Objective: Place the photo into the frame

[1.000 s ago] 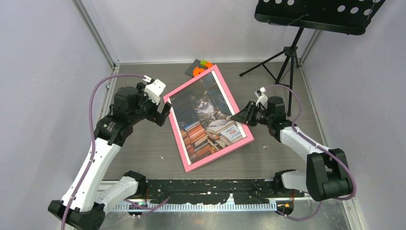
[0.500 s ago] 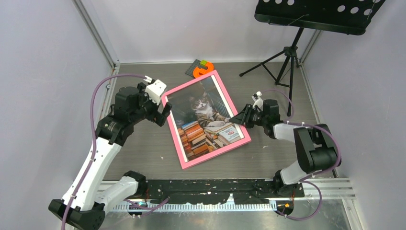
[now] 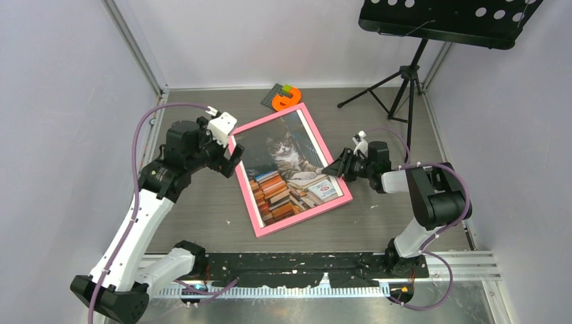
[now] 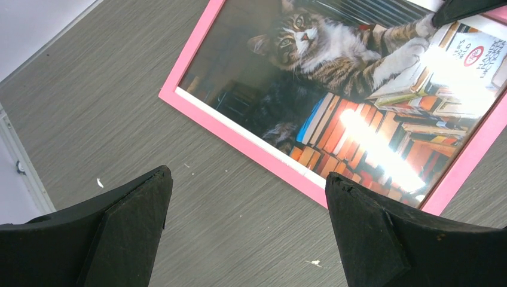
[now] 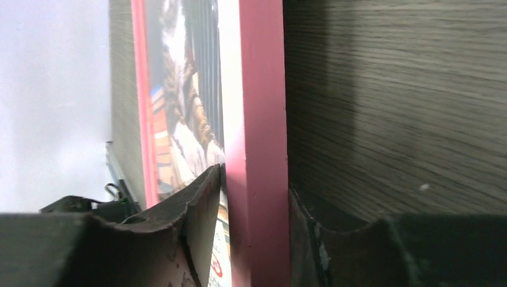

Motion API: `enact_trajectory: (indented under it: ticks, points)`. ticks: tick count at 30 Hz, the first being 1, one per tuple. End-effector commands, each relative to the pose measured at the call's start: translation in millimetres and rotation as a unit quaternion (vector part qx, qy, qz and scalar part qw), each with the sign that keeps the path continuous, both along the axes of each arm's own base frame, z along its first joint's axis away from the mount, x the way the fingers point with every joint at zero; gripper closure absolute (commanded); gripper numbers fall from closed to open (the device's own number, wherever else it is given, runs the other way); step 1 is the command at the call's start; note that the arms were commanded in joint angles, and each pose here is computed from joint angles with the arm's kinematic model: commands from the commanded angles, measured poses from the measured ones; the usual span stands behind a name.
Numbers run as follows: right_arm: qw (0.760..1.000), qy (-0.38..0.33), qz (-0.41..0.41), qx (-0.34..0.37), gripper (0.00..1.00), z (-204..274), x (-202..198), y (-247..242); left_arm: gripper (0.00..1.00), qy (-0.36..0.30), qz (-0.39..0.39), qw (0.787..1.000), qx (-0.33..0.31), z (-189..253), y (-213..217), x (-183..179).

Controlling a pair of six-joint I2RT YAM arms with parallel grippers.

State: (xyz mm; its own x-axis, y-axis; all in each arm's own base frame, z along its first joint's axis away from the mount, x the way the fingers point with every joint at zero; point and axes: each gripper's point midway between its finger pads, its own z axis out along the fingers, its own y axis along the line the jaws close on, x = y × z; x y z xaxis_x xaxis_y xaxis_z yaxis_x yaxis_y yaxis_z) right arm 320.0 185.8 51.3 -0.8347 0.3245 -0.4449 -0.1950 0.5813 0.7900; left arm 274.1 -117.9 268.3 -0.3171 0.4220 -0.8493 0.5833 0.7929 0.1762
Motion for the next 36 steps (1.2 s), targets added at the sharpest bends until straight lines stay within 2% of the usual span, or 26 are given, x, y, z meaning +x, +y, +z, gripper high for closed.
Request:
enact_trajectory:
  ticks: [1, 5, 11, 26, 32, 36]
  points:
    - [0.998, -0.045, -0.012, -0.047, 0.49, -4, 17, -10, 0.0, -0.026, -0.001, 1.0, -0.006, 11, -1, 7]
    - [0.997, -0.042, -0.015, -0.064, 0.38, -7, 15, -15, 0.0, -0.027, -0.002, 1.0, -0.006, 11, -1, 6]
    - [0.992, -0.046, -0.022, -0.113, 0.31, -8, 14, -30, 0.0, -0.03, -0.002, 1.0, -0.006, 12, 0, 5]
    - [0.977, -0.096, -0.043, -0.188, 0.21, 26, 14, -54, 0.0, -0.028, -0.006, 1.0, -0.012, 13, -2, 3]
    - [0.968, -0.097, -0.001, -0.233, 0.2, 30, 11, -54, 0.0, -0.018, 0.003, 1.0, -0.004, 7, 2, 2]
    - [0.963, -0.09, 0.028, -0.251, 0.2, 27, 10, -54, 0.0, 0.007, 0.018, 1.0, 0.011, -13, 7, 2]
